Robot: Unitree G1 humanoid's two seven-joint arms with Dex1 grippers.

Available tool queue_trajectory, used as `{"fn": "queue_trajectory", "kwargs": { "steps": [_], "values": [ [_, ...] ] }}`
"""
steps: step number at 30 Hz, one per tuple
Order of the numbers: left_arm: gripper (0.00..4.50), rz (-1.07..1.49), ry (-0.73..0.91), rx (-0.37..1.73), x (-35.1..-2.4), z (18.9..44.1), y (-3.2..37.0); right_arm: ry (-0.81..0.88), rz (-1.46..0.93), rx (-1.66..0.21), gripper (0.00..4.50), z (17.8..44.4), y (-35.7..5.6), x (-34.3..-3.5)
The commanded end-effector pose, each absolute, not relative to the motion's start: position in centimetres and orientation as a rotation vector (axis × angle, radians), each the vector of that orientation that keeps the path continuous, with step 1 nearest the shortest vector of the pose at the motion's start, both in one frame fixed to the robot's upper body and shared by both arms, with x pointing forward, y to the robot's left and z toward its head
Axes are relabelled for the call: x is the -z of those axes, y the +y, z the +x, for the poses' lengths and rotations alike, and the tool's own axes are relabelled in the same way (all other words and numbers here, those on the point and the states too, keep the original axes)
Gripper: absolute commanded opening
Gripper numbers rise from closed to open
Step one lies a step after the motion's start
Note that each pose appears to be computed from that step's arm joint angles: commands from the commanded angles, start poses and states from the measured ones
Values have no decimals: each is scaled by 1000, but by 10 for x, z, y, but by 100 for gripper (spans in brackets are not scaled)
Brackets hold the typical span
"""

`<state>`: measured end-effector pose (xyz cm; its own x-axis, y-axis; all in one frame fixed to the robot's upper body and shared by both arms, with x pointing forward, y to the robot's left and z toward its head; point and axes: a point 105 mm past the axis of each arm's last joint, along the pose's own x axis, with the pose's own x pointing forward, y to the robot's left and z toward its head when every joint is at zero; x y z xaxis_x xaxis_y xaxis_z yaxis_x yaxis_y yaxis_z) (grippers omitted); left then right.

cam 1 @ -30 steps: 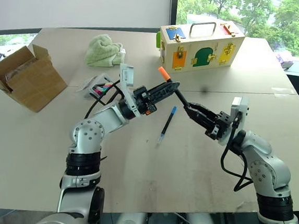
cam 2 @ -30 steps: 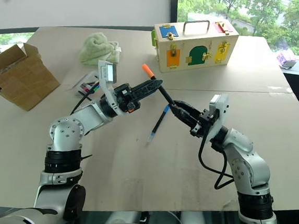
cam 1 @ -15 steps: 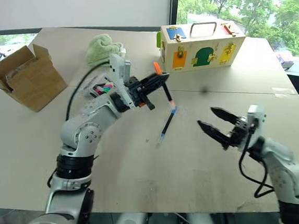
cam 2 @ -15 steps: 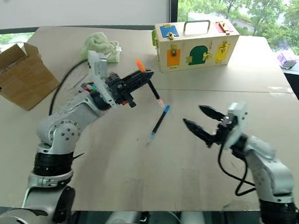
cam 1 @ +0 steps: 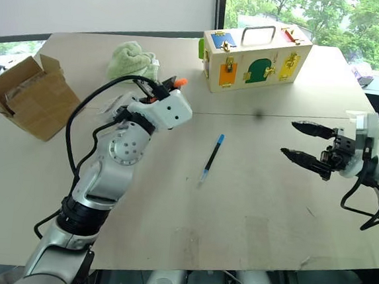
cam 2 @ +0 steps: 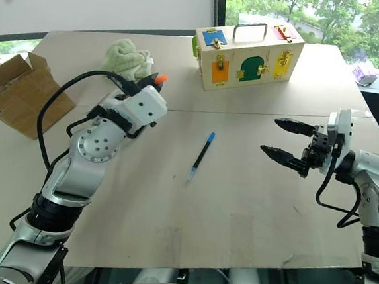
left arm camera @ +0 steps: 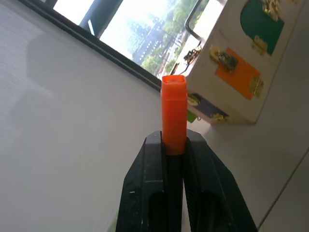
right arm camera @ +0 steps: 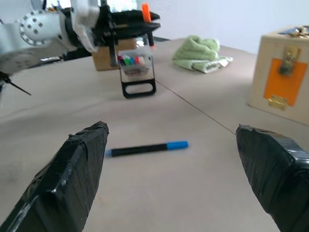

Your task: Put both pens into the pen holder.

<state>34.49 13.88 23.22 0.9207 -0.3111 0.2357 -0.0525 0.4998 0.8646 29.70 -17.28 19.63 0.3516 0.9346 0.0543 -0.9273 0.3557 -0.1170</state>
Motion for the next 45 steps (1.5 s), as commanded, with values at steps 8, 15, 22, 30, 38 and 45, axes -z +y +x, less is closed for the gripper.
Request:
{"fn": "queue_trajectory", "kwargs": {
  "steps": [8,15,22,30,38,45],
  "values": [
    [0,1152,-353,54,-237,324,169,-148,-46,-1287,449,296,-162,-203],
    [0,1164,-321,66,-227,332,179,-202,-36,-1267,449,301,-157,-210],
    [0,1183,-340,97,-225,334,180,-249,-39,-1211,449,305,-158,-212],
    [0,1152,-416,161,-230,334,152,-237,-48,-1204,449,306,-161,-211],
    [0,1148,-356,135,-215,334,162,-220,-61,-1187,449,307,-167,-208],
    [0,1173,-347,99,-217,336,174,-209,-72,-1183,449,306,-170,-206]
  ]
}}
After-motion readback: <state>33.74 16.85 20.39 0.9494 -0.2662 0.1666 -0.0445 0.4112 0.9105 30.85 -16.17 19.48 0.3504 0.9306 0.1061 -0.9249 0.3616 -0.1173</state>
